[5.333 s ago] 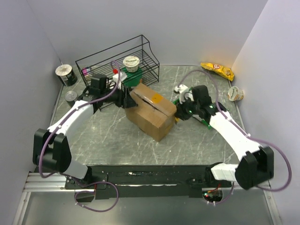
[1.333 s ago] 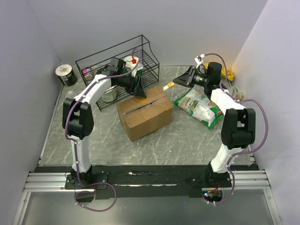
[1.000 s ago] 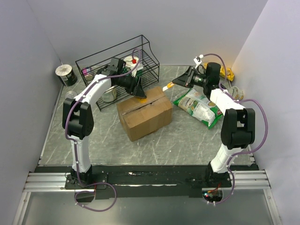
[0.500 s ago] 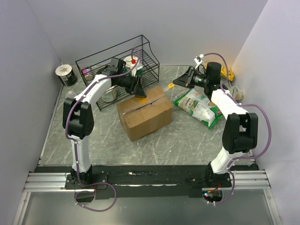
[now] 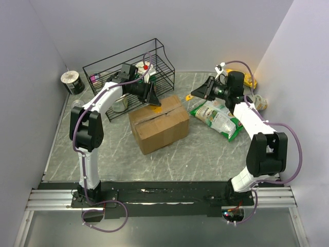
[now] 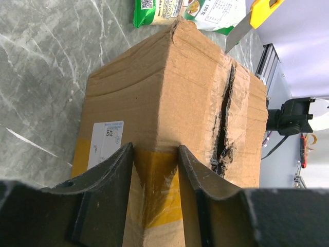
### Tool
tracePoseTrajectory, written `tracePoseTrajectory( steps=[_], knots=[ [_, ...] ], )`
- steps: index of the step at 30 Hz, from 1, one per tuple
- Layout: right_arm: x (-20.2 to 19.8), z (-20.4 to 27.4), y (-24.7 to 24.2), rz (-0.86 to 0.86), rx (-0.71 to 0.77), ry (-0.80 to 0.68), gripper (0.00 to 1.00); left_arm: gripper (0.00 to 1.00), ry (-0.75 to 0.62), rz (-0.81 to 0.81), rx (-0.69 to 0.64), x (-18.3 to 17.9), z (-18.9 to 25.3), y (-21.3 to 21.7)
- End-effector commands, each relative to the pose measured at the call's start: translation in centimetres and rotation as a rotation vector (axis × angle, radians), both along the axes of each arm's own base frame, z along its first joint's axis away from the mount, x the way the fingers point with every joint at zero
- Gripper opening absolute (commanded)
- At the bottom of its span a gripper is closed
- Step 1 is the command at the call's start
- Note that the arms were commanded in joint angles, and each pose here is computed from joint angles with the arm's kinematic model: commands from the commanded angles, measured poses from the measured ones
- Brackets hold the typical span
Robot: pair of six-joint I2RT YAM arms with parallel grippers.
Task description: Unpack the express box
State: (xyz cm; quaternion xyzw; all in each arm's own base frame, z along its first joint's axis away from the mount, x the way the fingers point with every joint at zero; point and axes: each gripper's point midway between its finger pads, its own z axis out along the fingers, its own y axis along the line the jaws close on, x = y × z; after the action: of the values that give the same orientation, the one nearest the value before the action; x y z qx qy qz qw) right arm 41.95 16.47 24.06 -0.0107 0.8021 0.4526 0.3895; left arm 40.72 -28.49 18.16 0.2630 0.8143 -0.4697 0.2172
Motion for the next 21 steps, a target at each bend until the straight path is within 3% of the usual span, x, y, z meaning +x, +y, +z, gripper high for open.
tracePoseTrajectory(
  steps=[1,6,21],
  knots=[
    [-0.8,2.8,0.0,-0.017,-0.008,-0.110,0.00,0.35,0.019,0.005,0.020,0.4,-1.7,-0.4],
    [0.6,3.6,-0.8,-0.105,-0.026,-0.174,0.00,0.35,0.023,0.000,0.016,0.1,-1.7,-0.4],
    [2.2,3.3,1.1,-0.077,-0.027,-0.179,0.00,0.34,0.031,0.011,0.021,-0.2,-1.8,-0.4]
  ],
)
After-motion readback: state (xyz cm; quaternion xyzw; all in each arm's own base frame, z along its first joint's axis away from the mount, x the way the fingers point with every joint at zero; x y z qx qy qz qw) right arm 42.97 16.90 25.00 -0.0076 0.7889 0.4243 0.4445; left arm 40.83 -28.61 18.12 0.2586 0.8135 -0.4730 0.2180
